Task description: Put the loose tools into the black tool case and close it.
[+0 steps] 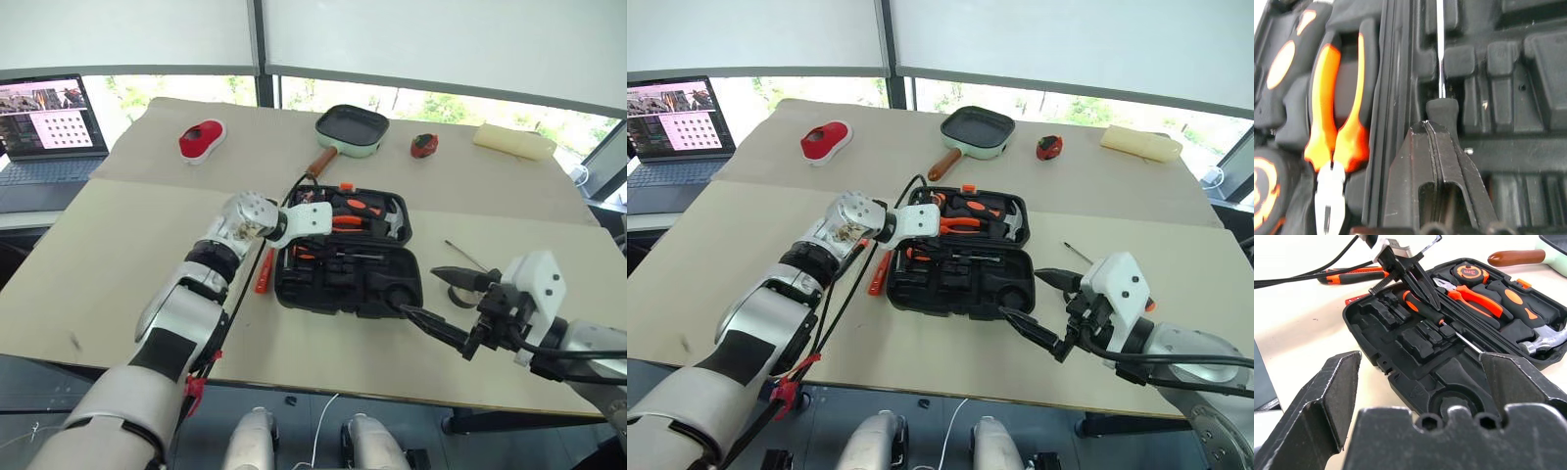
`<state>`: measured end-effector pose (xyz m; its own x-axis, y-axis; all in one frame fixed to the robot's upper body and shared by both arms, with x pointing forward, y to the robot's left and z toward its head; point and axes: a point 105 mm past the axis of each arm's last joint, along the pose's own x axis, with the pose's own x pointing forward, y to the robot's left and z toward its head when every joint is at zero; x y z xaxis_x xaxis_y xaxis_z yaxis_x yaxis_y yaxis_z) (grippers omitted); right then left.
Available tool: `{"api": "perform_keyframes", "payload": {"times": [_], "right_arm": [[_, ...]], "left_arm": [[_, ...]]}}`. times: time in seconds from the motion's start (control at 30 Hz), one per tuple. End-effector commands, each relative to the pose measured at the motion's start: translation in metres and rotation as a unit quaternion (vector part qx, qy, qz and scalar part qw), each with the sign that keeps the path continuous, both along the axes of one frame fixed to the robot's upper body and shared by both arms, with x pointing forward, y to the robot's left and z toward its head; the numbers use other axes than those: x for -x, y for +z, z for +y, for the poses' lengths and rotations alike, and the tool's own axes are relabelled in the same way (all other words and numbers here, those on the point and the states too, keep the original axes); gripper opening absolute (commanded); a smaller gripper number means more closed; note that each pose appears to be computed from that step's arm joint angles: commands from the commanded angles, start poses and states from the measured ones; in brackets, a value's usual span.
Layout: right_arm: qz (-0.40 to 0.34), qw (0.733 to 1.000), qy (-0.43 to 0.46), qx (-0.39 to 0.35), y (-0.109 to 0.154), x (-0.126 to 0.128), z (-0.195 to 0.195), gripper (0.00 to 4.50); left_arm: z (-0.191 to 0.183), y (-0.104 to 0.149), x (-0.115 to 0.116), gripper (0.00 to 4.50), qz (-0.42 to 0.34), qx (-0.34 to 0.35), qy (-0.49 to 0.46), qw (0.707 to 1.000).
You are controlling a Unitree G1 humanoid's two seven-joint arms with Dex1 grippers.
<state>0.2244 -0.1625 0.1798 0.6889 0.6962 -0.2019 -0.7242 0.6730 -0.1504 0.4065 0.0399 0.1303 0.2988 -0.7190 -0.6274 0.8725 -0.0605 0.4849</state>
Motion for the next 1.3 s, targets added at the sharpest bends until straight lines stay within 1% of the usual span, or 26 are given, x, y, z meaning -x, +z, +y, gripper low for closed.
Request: {"api": "perform_keyframes", "payload": {"times": [0.03,0.1,0.2,0.3,0.33,0.4,0.47,0.57,0.6,0.63,0.67,0.73,0.8,0.93,1.07,1.17,1.3], "right_arm": [[-0.02,0.999,-0.033,0.005,0.004,-0.002,-0.011,4.5],[-0.018,0.999,-0.05,0.01,0.002,-0.002,-0.018,4.5],[-0.013,0.995,-0.094,0.017,-0.002,0.0,-0.036,4.5],[0.007,0.981,-0.193,0.021,-0.009,0.011,-0.084,4.5],[0.01,0.978,-0.208,0.022,-0.01,0.014,-0.092,4.5],[0.025,0.963,-0.267,0.032,-0.014,0.031,-0.127,4.5],[0.037,0.952,-0.302,0.046,-0.016,0.047,-0.151,4.5],[0.055,0.943,-0.322,0.063,-0.019,0.059,-0.173,4.5],[0.06,0.942,-0.323,0.068,-0.02,0.06,-0.178,4.5],[0.064,0.942,-0.321,0.072,-0.021,0.059,-0.181,4.5],[0.066,0.943,-0.317,0.076,-0.022,0.055,-0.185,4.5],[0.069,0.945,-0.308,0.083,-0.023,0.044,-0.189,4.5],[0.071,0.948,-0.295,0.093,-0.027,0.025,-0.193,4.5],[0.077,0.951,-0.268,0.135,-0.042,-0.024,-0.2,4.5],[0.093,0.949,-0.258,0.157,-0.055,-0.052,-0.203,4.5],[0.113,0.94,-0.273,0.17,-0.067,-0.07,-0.208,4.5],[0.127,0.942,-0.277,0.143,-0.077,-0.092,-0.202,4.5]], "left_arm": [[0.002,-0.014,0.005,0.04,0.028,-0.013,-0.003,1.0],[0.004,-0.007,0.004,0.04,0.024,-0.001,0.0,1.0],[0.007,0.013,0.0,0.04,0.03,0.041,0.008,0.999],[0.014,0.053,0.007,0.76,0.097,0.146,0.002,0.984],[0.016,0.06,0.01,1.08,0.111,0.164,-0.005,0.98],[0.029,0.086,0.034,1.92,0.173,0.222,-0.045,0.959],[0.04,0.101,0.06,2.62,0.205,0.244,-0.084,0.944],[0.052,0.101,0.096,3.7,0.237,0.228,-0.103,0.939],[0.055,0.099,0.107,4.09,0.248,0.221,-0.108,0.937],[0.056,0.096,0.116,4.36,0.256,0.214,-0.111,0.936],[0.058,0.093,0.124,4.45,0.261,0.205,-0.113,0.936],[0.059,0.087,0.135,4.45,0.267,0.192,-0.112,0.938],[0.058,0.08,0.143,4.45,0.267,0.181,-0.11,0.94],[0.059,0.072,0.157,4.45,0.263,0.164,-0.11,0.945],[0.057,0.072,0.161,4.45,0.252,0.163,-0.107,0.948],[0.056,0.071,0.162,4.45,0.243,0.164,-0.102,0.95],[0.055,0.069,0.16,4.45,0.228,0.166,-0.091,0.955]]}}
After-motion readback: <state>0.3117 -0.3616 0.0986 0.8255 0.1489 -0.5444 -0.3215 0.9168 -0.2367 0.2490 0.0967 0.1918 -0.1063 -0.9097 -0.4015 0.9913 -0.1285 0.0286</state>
